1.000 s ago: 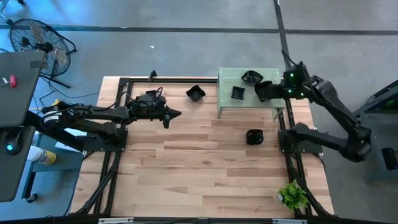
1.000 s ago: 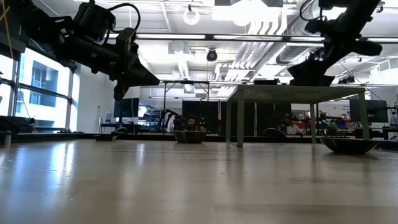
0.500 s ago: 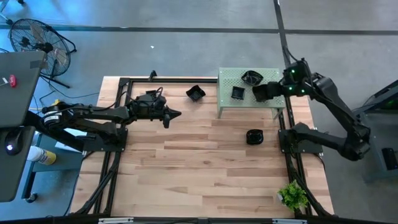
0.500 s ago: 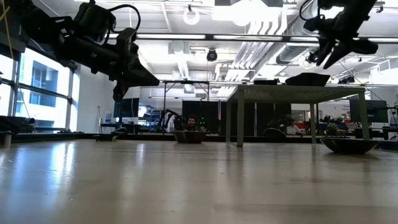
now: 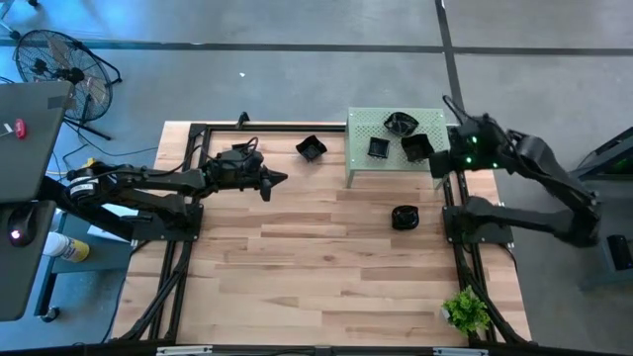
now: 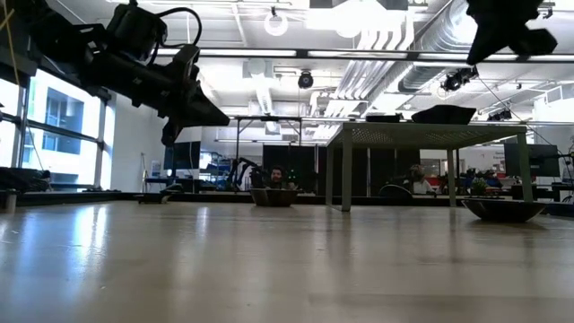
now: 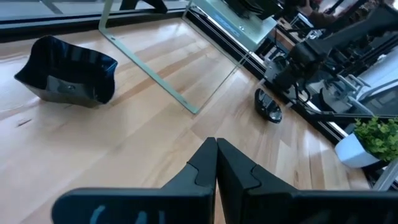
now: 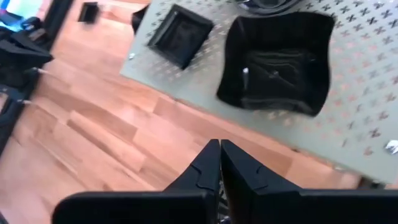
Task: Pick & Place Mini shaped plates
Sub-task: Stack the black leaf-shaped plate on top of the black leaf-shaped plate on the shelf
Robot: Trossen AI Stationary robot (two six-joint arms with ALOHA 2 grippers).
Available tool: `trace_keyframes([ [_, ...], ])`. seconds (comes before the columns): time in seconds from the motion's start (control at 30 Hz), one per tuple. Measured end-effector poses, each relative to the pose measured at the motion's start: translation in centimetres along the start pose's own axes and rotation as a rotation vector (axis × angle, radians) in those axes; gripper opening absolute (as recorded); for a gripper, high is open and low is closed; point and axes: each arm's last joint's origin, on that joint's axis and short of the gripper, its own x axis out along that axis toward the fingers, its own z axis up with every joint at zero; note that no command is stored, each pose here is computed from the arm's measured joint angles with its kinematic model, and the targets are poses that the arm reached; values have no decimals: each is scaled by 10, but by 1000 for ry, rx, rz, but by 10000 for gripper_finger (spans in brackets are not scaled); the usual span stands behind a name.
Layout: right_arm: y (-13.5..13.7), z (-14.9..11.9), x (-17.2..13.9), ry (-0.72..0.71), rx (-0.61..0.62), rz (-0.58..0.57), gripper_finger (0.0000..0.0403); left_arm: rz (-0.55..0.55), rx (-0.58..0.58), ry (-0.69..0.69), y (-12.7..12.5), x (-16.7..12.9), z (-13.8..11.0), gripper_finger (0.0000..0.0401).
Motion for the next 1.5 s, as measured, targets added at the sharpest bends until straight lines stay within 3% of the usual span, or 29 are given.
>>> trace_keyframes([
  [0.17, 18, -17, 0, -3, -12, 13, 6, 0, 22, 0, 0, 0, 0, 0],
  [0.3, 29, -38, 18, 27, -19, 32, 5, 5, 26, -3, 0, 0, 0, 0],
  [0.5, 46, -77, 42, 57, 0, 171, 2, 5, 26, -3, 0, 0, 0, 0],
  [0.8, 46, -128, 63, 102, 123, 256, 2, -26, 25, 16, -1, 0, -1, 0],
  [1.03, 50, -150, 65, 223, 171, 208, 1, -37, 17, 28, -1, 0, -1, 0],
  [1.33, 44, -162, 74, 323, 272, -11, 3, -28, 12, 49, 0, 0, -3, 0],
  [1.5, 35, -166, 81, 353, 299, -193, 26, -28, 11, 49, 0, 0, -3, 0],
])
